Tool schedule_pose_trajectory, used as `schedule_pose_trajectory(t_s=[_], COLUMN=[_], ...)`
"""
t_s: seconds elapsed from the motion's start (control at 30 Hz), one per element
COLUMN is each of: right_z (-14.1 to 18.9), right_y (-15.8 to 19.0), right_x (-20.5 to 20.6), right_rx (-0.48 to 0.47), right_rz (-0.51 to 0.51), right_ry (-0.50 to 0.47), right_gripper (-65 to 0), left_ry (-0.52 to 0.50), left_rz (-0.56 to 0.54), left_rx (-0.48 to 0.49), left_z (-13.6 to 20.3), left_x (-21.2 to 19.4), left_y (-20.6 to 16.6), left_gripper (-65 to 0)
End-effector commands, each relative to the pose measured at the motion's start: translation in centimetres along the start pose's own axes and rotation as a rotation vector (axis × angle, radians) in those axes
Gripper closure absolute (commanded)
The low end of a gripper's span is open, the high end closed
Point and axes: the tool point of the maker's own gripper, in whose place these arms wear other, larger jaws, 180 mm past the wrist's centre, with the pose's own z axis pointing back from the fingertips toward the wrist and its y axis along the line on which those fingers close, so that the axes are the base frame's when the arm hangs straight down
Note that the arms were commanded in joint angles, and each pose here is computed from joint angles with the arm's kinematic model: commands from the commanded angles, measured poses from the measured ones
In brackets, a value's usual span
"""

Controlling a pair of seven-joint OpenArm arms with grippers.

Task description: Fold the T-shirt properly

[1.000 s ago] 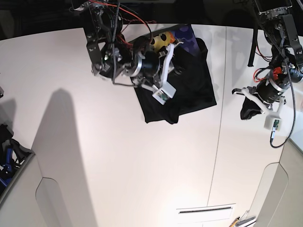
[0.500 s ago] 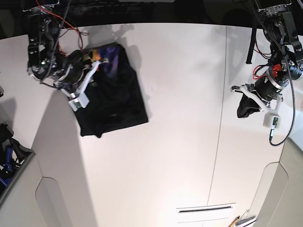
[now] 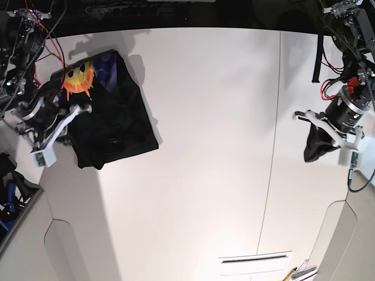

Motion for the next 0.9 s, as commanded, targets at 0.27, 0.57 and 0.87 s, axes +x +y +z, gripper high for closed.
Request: schedule_pose_trajectory(t_s=[0.27, 0.57, 0.87], right_z=[9.3, 15.4, 18.9], right_y=[-3.4, -0.1, 5.1], right_x=[-5.5, -18.3, -34.1], right_rx=[-0.191, -0.030, 0.229], right_rz=[-0.016, -0.113, -0.364], right_ry=[0.060, 0.460, 0.847], right_gripper=[0.0, 0.0, 0.0], left_ry=[0.103, 0.490, 0.922], left_rz=[-0.028, 0.221, 0.544], left_rx=[0.187, 0.187, 0.002], left_z=[8.9, 18.1, 26.8], left_x=[-2.6, -13.8, -28.4], left_y=[3.4, 1.9, -3.1], left_gripper=[0.0, 0.0, 0.0])
